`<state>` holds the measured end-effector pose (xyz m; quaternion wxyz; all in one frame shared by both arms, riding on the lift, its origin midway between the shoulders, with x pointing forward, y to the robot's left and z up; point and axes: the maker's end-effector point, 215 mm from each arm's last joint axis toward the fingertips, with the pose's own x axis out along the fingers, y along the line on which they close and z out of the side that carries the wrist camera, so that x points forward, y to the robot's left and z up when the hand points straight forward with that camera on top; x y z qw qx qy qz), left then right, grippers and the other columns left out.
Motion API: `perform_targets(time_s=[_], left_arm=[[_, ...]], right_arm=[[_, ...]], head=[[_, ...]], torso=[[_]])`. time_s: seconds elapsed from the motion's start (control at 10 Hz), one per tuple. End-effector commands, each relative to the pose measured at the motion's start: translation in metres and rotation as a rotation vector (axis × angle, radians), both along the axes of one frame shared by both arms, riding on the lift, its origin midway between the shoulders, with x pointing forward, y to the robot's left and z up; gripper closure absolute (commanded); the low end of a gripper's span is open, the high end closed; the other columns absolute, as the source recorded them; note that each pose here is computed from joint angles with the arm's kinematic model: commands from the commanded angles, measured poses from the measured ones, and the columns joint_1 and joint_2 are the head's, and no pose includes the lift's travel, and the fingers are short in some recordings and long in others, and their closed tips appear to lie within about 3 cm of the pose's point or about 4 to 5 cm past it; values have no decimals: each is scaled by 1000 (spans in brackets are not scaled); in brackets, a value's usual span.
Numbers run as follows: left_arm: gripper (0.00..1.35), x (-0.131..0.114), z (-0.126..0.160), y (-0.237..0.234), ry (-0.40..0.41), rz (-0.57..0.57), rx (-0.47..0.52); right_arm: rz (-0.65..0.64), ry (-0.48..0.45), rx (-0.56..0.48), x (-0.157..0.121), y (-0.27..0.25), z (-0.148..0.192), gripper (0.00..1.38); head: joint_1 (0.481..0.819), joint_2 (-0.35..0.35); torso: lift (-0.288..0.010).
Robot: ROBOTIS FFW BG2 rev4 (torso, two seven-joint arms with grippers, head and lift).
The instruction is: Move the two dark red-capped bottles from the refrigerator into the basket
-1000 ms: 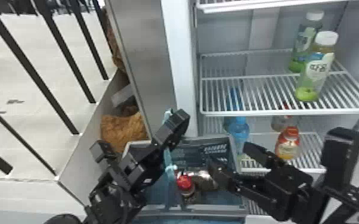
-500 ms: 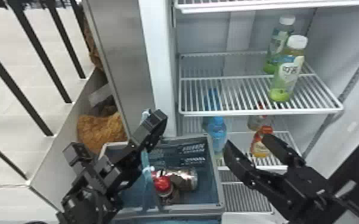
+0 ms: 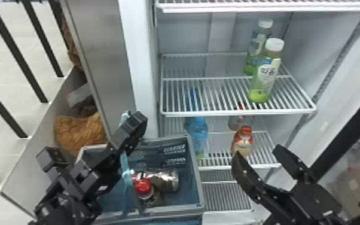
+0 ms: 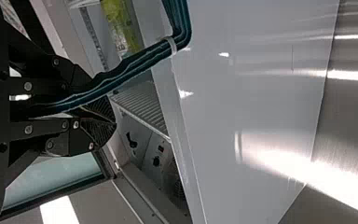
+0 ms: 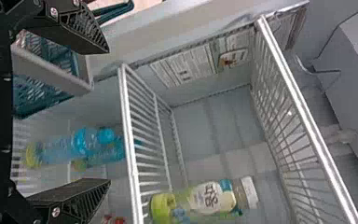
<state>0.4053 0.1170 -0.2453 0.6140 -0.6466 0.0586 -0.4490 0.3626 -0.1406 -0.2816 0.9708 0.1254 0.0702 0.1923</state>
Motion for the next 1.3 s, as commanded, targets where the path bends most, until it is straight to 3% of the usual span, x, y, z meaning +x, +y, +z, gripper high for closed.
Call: perform_targets(time_s=[0.0,0.6,1.2], left_arm=[[1193,0,0,0,0,0,1],[1193,-1,-3,3,7,9,1],[1193,0,-3,4,6,13,-1]], right_arm=[[-27,18,-23,-11,-10,-11,139],[-121,23,-107,-38,-52,-17,139],[-134,28,-122,-49,-57,-15,139]], head=[[695,-33],[695,-103],[695,-122]], torso=[[-34],[-34],[-34]])
